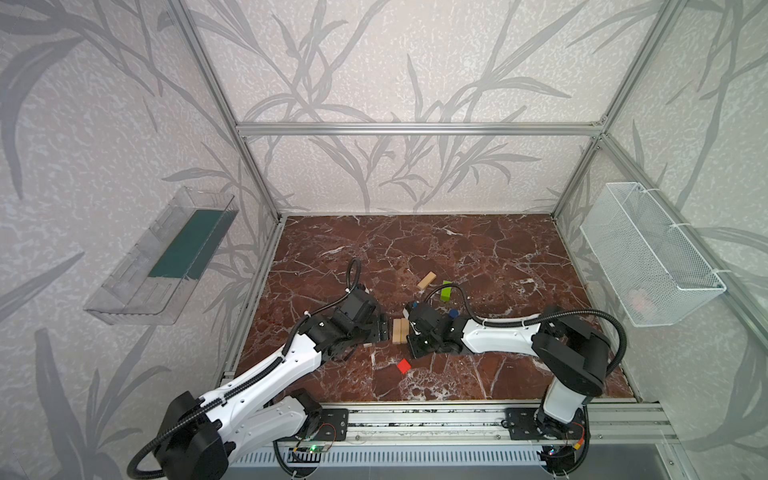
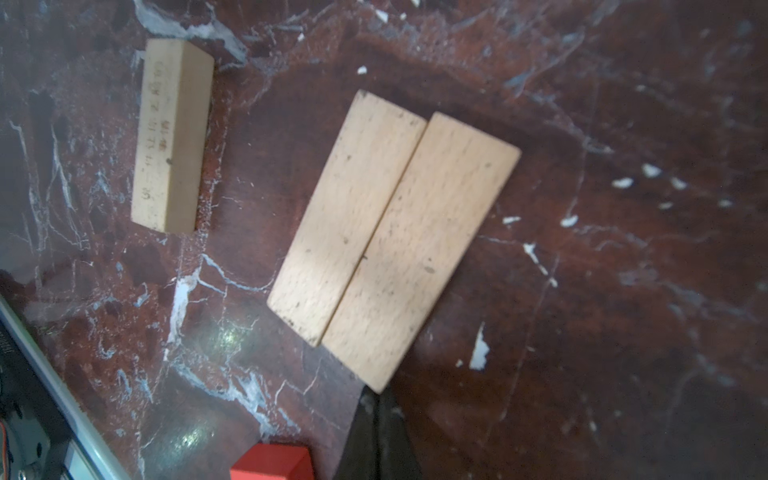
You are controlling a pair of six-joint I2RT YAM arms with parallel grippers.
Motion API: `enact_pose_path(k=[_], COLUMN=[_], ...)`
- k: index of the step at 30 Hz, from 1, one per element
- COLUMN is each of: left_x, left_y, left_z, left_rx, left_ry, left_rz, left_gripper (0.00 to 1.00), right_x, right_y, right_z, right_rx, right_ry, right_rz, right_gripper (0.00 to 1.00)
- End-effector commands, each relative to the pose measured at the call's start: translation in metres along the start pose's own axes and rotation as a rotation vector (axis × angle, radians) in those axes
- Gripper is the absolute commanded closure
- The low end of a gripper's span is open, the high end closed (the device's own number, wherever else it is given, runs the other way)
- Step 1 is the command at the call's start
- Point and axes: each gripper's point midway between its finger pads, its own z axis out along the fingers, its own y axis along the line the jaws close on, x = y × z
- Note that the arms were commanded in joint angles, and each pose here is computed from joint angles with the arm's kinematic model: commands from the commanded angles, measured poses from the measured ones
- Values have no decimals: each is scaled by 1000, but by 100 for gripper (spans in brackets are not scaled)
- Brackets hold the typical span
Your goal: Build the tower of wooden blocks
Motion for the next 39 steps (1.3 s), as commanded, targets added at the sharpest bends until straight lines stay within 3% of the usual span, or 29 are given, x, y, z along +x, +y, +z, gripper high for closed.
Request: enact_pose_path(k=[1,9,17,28,35,39], left_x=[-11,-5,11,25,32,32], left_y=[-2,5,19,44,55,64], left_z=[-9,-7,8,35,53,60], left_rx=[-3,-27,-104,-257,-367,-440], left_ry=[-32,-15,66,122,169,170], left_rz=[5,13,17,-56,-117,-145], left_gripper=[13,13,15,21,25,35], right_x=[-1,-18,-31,-37,-33,-35], right_y=[7,16,-15,-38,-35,-36], right_z=[-6,-58,-95,-98,-91,-92], right_rx=[-21,-51,-42,-115,-150,-140], right_ry=[4,-108,-225,-289,-318,-334], right_rz=[-13,-72,-101,-219,-320,-335], right_gripper=[95,90,71,44,33,30])
